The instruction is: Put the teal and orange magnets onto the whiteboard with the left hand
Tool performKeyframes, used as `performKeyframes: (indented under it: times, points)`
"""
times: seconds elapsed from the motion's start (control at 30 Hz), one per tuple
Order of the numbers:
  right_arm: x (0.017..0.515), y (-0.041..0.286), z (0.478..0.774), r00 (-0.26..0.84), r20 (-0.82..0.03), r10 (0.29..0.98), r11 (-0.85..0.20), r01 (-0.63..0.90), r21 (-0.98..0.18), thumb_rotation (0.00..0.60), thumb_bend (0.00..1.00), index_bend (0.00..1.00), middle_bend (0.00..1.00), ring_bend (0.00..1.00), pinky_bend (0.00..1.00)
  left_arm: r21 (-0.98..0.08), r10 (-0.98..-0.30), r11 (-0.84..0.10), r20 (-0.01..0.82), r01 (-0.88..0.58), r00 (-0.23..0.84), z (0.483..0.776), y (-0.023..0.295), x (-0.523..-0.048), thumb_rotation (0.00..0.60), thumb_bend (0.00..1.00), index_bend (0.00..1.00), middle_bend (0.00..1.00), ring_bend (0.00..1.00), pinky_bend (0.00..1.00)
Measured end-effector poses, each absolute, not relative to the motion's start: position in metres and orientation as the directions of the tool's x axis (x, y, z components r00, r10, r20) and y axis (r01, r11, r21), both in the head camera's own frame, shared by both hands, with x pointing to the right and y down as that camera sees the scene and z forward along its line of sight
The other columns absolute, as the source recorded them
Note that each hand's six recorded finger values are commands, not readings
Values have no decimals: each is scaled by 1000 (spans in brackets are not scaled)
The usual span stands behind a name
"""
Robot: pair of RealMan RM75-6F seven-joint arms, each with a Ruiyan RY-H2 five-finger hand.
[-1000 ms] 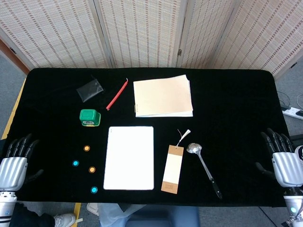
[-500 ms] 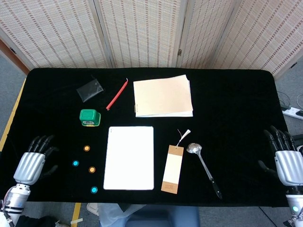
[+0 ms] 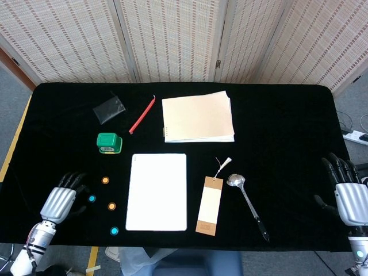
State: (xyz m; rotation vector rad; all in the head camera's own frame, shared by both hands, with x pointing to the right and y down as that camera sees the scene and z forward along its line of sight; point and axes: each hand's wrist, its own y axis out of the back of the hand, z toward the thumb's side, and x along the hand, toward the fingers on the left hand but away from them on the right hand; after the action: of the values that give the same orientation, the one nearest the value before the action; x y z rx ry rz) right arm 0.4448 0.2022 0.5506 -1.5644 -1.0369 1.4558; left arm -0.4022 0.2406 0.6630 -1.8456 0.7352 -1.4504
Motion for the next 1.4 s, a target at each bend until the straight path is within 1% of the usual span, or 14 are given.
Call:
performKeyframes:
  times: [0.27, 0.67, 1.07, 1.4]
  points:
    - [448, 204, 551, 21, -393, 919, -394, 76, -916, 600, 267, 0, 0, 0, 0, -742, -731, -669, 650, -31, 209, 687, 241, -396, 600, 338, 424, 127, 34, 0]
    - [452, 206, 551, 9, -394, 919, -394, 84, -915, 600, 268, 0, 0, 0, 0, -711, -702, -703, 688, -24, 185, 707, 240, -397, 600, 357, 426, 127, 32, 0]
    - [453, 206, 553, 6, -399, 917, -398, 88, -913, 600, 268, 0, 0, 0, 0, -688, -682, -726, 714, -25, 157, 717, 244, -404, 600, 381, 441, 127, 31, 0]
    - [452, 207, 552, 5, -397, 918, -396, 88, -914, 600, 268, 0, 0, 0, 0, -683, -679, -730, 720, -28, 144, 721, 245, -409, 600, 398, 458, 135, 31, 0]
